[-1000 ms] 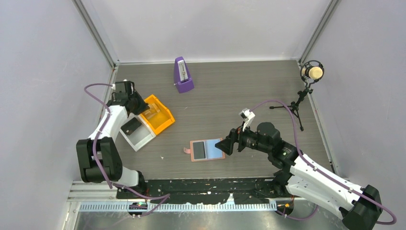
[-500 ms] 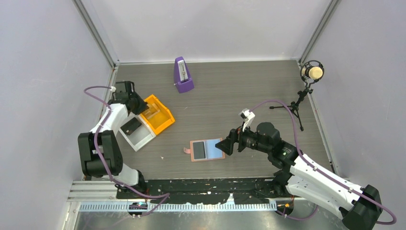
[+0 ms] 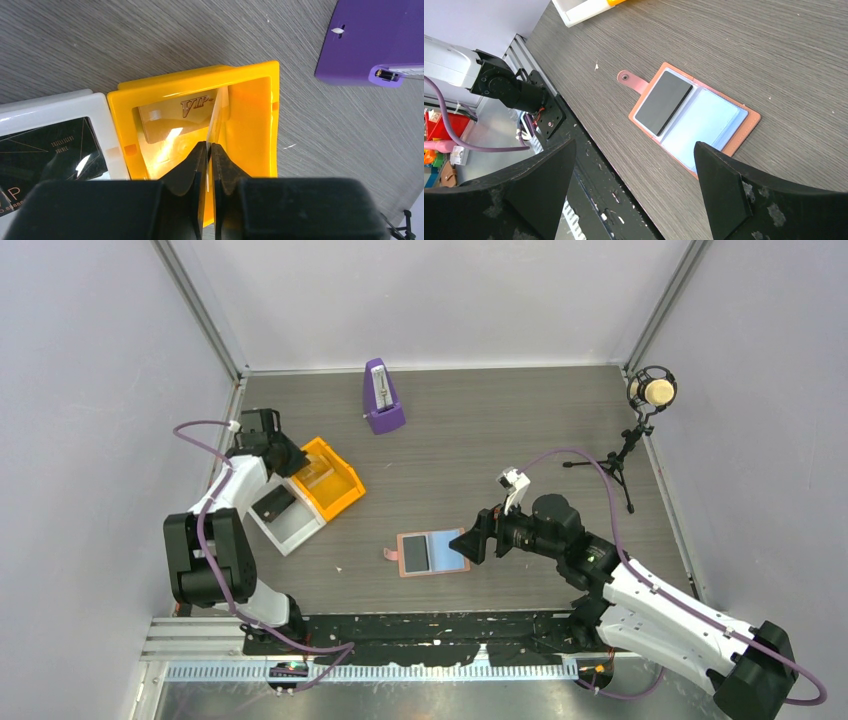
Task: Take the credit cards out of the card holder
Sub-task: Place the credit card in the storage box, then remove the credit card from the card holder.
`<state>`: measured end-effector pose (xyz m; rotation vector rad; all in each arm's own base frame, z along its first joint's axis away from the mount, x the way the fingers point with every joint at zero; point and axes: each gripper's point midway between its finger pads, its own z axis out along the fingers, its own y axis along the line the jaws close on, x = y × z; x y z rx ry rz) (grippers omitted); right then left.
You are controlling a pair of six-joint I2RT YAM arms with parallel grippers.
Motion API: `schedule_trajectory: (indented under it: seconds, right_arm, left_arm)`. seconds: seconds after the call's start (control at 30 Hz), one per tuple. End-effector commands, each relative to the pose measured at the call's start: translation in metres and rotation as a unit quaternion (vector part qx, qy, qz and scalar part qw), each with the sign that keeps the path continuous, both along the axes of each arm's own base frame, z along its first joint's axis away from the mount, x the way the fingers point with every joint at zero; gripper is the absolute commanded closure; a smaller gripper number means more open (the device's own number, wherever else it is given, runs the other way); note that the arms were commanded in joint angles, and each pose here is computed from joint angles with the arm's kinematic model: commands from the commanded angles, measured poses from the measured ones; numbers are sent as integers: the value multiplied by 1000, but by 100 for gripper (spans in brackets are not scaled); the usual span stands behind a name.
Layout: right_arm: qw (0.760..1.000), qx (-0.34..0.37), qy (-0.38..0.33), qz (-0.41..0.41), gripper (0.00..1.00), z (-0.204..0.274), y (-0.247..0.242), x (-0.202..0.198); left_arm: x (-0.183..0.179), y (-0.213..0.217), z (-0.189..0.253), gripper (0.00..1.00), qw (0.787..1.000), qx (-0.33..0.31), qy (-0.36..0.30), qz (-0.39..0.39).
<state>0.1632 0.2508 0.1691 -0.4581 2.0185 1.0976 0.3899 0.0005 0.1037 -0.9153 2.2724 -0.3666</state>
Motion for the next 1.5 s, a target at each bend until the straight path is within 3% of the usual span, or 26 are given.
schedule_trajectory:
  seconds: [0.0, 0.37, 0.93, 1.2, 1.47]
  right_arm:
    - [1000, 11, -26, -6, 4, 16, 2, 8]
    - [1000, 15, -26, -6, 4, 18, 2, 7]
    - [1000, 16, -2, -17, 5, 17, -1, 4]
    - [998, 10, 38, -45, 9, 8, -2, 8]
    - [997, 5, 64, -49, 15, -6, -1, 7]
  left_arm:
    - [13, 12, 9, 87, 1000, 15, -19, 19]
    - [10, 17, 17, 77, 999, 30, -17, 21]
    - [-7, 22, 64, 66, 997, 70, -34, 3]
    - [-48, -35, 73, 66, 990, 18, -44, -130]
    - [-115, -116, 66, 65, 960, 6, -57, -273]
